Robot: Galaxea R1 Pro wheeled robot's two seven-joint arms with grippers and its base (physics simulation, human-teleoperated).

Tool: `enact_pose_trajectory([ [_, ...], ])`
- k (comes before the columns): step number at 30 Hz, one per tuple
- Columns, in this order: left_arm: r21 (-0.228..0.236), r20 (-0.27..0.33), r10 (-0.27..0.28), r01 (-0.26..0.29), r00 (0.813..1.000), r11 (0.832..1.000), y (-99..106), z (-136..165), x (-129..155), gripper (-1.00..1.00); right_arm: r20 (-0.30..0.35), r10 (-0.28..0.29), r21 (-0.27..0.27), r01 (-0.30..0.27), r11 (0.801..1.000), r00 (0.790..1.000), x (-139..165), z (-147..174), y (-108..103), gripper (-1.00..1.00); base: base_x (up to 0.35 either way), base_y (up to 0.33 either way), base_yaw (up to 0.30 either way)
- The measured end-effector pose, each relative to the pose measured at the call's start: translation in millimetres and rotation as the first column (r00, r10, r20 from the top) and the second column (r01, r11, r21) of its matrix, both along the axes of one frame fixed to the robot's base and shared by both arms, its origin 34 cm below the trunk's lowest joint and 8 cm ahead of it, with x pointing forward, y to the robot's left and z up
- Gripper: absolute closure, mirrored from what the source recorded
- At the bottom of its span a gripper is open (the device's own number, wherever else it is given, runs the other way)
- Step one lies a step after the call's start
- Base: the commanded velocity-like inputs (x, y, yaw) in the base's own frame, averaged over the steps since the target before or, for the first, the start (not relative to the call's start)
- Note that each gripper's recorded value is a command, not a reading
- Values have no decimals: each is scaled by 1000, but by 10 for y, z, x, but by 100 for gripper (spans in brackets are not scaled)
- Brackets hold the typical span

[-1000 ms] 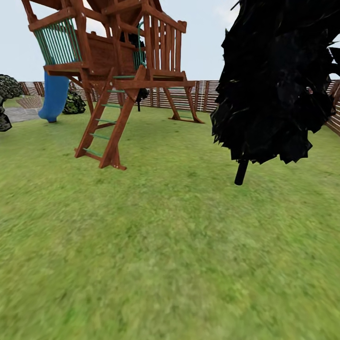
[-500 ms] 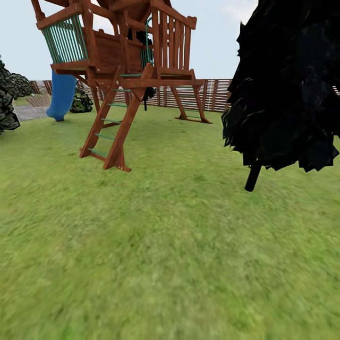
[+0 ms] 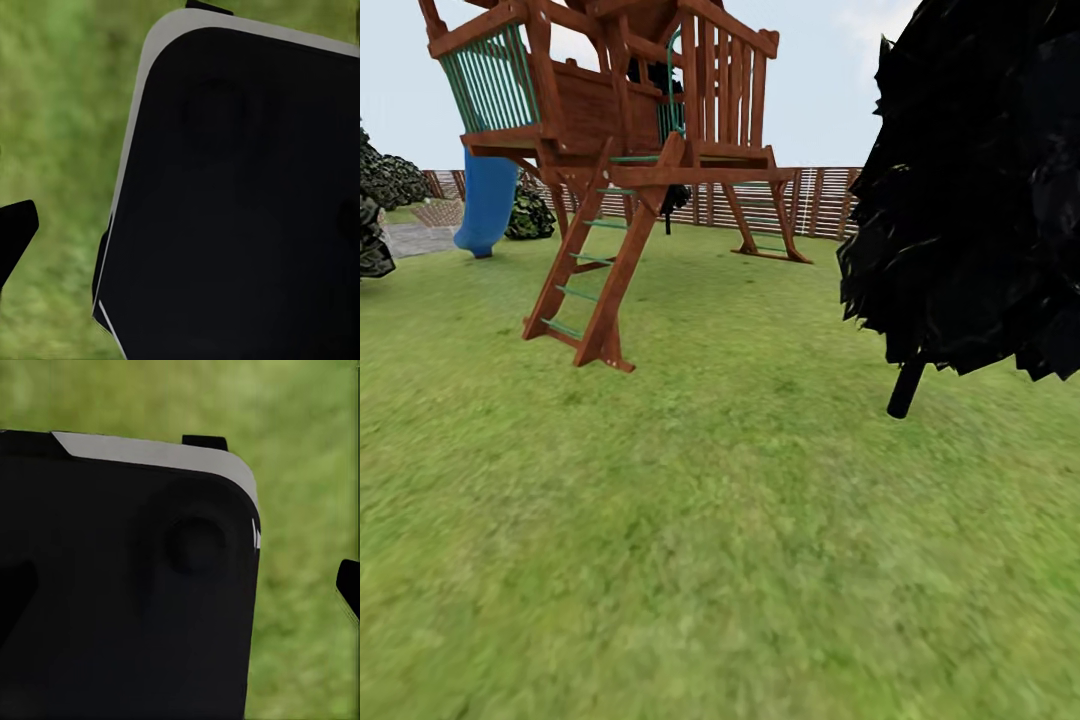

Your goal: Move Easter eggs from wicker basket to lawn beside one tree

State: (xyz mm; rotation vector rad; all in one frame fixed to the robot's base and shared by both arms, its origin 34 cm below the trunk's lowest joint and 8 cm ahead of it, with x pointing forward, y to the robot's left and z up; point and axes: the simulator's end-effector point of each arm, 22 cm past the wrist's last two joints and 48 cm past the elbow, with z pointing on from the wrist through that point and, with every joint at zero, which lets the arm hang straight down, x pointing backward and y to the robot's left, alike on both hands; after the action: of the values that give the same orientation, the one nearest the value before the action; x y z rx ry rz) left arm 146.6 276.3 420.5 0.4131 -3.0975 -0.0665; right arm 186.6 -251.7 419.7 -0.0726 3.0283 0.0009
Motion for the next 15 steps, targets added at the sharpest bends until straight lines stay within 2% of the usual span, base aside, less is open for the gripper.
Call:
enact_pose_trajectory([
  [9, 2, 0, 1, -1, 1000, 1000, 8, 0, 1, -100, 6, 0, 0, 0, 1000, 1000, 23, 1, -4, -100, 339, 0, 1],
  [15, 1, 0, 1, -1, 1000, 1000, 5, 0, -1, -100, 11, 1, -1, -1, 1000, 1000, 35, 3, -13, -100, 339, 0, 173],
])
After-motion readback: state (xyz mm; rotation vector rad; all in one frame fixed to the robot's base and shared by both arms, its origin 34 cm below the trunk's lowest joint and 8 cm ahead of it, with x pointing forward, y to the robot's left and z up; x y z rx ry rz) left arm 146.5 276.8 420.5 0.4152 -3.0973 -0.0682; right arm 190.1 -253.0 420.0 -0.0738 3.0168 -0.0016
